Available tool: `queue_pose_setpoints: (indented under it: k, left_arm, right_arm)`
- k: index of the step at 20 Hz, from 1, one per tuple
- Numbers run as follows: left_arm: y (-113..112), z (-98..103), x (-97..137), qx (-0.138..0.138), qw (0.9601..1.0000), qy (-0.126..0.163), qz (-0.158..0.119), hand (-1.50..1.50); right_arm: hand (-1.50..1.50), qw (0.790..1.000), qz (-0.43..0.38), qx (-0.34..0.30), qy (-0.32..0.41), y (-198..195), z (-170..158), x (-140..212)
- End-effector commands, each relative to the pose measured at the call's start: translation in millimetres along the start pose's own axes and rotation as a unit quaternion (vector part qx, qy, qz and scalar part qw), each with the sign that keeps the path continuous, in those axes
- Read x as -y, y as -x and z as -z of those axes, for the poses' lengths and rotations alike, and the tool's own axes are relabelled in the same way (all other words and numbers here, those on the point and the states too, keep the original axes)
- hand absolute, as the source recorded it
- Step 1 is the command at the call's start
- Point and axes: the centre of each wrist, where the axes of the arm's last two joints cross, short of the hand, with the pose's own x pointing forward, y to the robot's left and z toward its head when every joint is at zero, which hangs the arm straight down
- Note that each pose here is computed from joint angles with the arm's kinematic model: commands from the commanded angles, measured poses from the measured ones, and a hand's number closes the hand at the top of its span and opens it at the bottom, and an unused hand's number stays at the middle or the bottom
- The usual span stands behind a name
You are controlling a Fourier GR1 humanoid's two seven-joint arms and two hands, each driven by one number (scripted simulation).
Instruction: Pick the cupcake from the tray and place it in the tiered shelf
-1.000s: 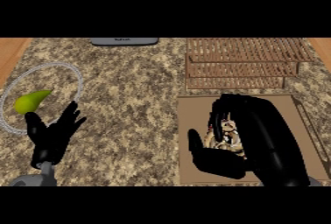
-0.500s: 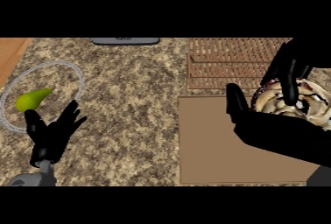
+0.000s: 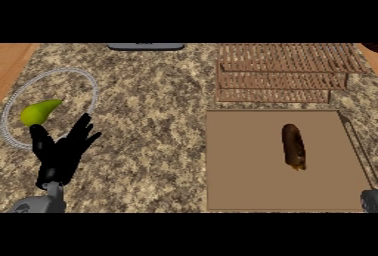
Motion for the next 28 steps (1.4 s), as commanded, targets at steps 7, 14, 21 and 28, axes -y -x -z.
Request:
queue_pose_setpoints:
  k: [7, 14, 21, 28]
  left_arm:
    - [11.4, -0.6, 6.0, -0.027, 0.9996, 0.0, 0.002, 0.0]
    - [7.1, -0.5, 18.1, -0.034, 0.9994, 0.006, 0.005, 0.0]
    - [5.5, -5.0, 2.4, -0.036, 0.9993, 0.008, 0.009, 0.0]
    - [-0.3, -10.2, 5.8, -0.022, 0.9996, 0.005, 0.015, 0.0]
  right_arm:
    - [1.5, 0.998, -0.036, -0.036, -0.043, 12.4, 63.8, 38.7]
    - [1.5, 0.996, -0.067, -0.027, -0.054, 32.7, 94.7, 13.8]
    - [1.5, 0.997, -0.06, -0.032, -0.037, 60.2, 117.0, -24.8]
    - [1.5, 0.996, -0.08, -0.023, -0.031, 68.8, 140.3, -18.1]
